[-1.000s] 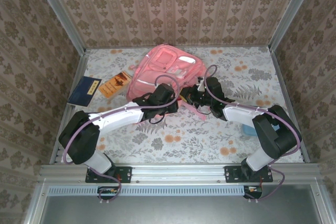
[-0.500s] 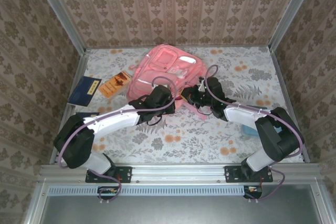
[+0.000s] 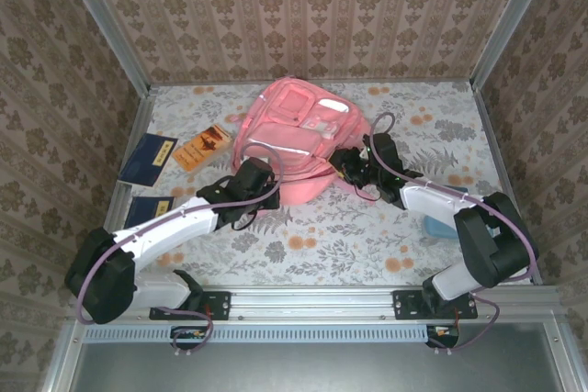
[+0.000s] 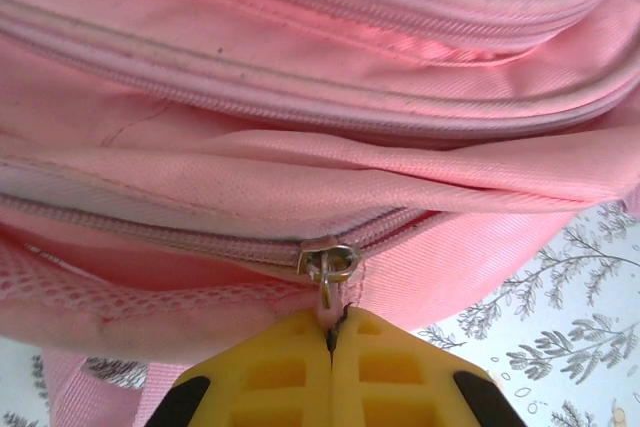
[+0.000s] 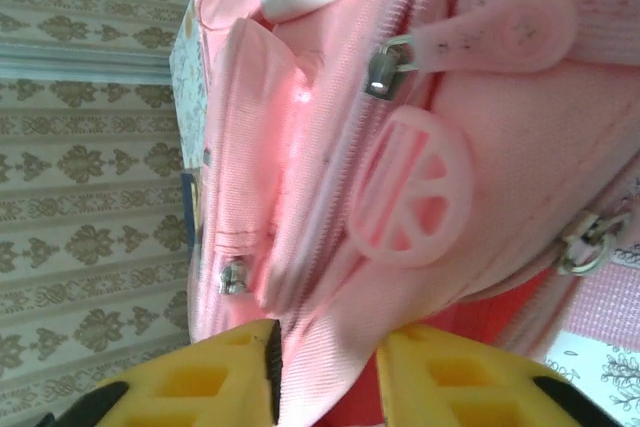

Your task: Pack the student bag

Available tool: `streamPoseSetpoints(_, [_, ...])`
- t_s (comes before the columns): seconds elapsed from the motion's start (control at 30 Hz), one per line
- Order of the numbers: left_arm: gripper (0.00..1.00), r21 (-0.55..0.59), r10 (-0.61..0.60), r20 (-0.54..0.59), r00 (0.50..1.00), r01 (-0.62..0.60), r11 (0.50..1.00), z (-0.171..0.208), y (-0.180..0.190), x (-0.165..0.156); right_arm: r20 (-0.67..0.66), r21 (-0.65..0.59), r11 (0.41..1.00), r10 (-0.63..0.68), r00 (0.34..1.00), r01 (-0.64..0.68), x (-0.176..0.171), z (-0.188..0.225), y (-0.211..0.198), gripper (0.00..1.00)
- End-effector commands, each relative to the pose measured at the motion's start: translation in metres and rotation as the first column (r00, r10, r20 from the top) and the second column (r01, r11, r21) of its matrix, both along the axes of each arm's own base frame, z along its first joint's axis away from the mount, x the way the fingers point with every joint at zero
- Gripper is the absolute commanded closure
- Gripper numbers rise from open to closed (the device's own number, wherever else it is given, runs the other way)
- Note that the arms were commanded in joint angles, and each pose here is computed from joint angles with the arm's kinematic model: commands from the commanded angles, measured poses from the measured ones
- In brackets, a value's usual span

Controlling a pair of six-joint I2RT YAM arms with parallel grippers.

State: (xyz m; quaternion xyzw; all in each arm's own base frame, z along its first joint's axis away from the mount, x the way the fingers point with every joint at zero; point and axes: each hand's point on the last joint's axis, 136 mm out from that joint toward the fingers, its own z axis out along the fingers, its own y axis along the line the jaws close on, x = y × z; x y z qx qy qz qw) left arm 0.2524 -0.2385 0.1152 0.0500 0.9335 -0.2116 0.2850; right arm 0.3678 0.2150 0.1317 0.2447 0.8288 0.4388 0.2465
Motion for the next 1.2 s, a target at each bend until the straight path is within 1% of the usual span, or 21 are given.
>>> streamPoseSetpoints(0.0, [1.0, -0.074, -0.157, 0.077, 0.985, 0.163, 0.984, 0.022, -0.033, -0.001, -0.001, -0.006, 1.0, -0.03, 1.0, 0.03, -0.009, 0.012, -0.011, 0.47])
streamPoseSetpoints(0.03, [1.0, -0.083, -0.189, 0.091, 0.978, 0.196, 0.977, 0.026, -0.04, -0.004, -0.033, -0.015, 0.999, -0.036, 0.999, 0.036, -0.014, 0.007, -0.013, 0.44])
streamPoseSetpoints(0.07, [1.0, -0.094, -0.221, 0.113, 0.969, 0.232, 0.968, 0.032, -0.048, -0.006, -0.043, -0.014, 0.999, -0.043, 0.998, 0.042, -0.021, 0.012, -0.017, 0.42])
streamPoseSetpoints(0.2, [1.0, -0.127, -0.319, 0.164, 0.933, 0.341, 0.931, 0.049, -0.074, -0.012, -0.107, -0.018, 0.998, -0.059, 0.993, 0.057, -0.047, 0.012, -0.023, 0.39])
streamPoseSetpoints(0.27, [1.0, -0.127, -0.355, 0.17, 0.919, 0.378, 0.917, 0.051, -0.084, -0.015, -0.132, -0.044, 0.996, -0.08, 0.988, 0.075, -0.059, 0.015, -0.027, 0.38])
streamPoseSetpoints(0.33, [1.0, -0.122, -0.378, 0.162, 0.912, 0.398, 0.909, 0.047, -0.092, -0.016, -0.164, -0.083, 0.99, -0.127, 0.978, 0.115, -0.069, 0.015, -0.035, 0.36])
streamPoseSetpoints(0.4, [1.0, -0.128, -0.397, 0.16, 0.904, 0.417, 0.9, 0.044, -0.101, -0.017, -0.194, -0.089, 0.986, -0.157, 0.968, 0.142, -0.076, 0.013, -0.037, 0.35])
streamPoseSetpoints(0.5, [1.0, -0.135, -0.422, 0.155, 0.893, 0.442, 0.887, 0.042, -0.113, -0.019, -0.239, -0.056, 0.987, -0.162, 0.957, 0.153, -0.08, 0.009, -0.029, 0.35])
streamPoseSetpoints(0.63, [1.0, -0.131, -0.438, 0.154, 0.886, 0.458, 0.879, 0.04, -0.12, -0.02, -0.243, 0.018, 0.99, -0.129, 0.961, 0.137, -0.07, 0.012, -0.009, 0.36])
streamPoseSetpoints(0.73, [1.0, -0.124, -0.438, 0.147, 0.887, 0.456, 0.881, 0.038, -0.12, -0.02, -0.24, 0.018, 0.991, -0.127, 0.962, 0.136, -0.061, 0.012, -0.001, 0.39])
streamPoseSetpoints(0.87, [1.0, -0.094, -0.433, 0.131, 0.892, 0.446, 0.89, 0.032, -0.115, -0.02, -0.229, -0.045, 0.988, -0.156, 0.961, 0.15, -0.048, 0.003, -0.002, 0.47])
streamPoseSetpoints(1.0, [1.0, -0.07, -0.431, 0.115, 0.895, 0.44, 0.895, 0.029, -0.111, -0.019, -0.22, -0.067, 0.987, -0.159, 0.962, 0.148, -0.039, -0.001, 0.001, 0.66])
streamPoseSetpoints(1.03, [1.0, -0.058, -0.429, 0.109, 0.897, 0.437, 0.898, 0.027, -0.109, -0.019, -0.236, -0.089, 0.985, -0.162, 0.958, 0.145, -0.037, -0.011, 0.001, 0.72])
streamPoseSetpoints(1.13, [1.0, -0.002, -0.413, 0.081, 0.907, 0.414, 0.91, 0.019, -0.098, -0.017, -0.221, -0.143, 0.979, -0.173, 0.96, 0.144, -0.035, -0.015, -0.006, 0.89])
streamPoseSetpoints(1.17, [1.0, 0.017, -0.407, 0.075, 0.91, 0.407, 0.913, 0.019, -0.093, -0.016, -0.219, -0.164, 0.976, -0.178, 0.959, 0.143, -0.035, -0.016, -0.01, 0.91])
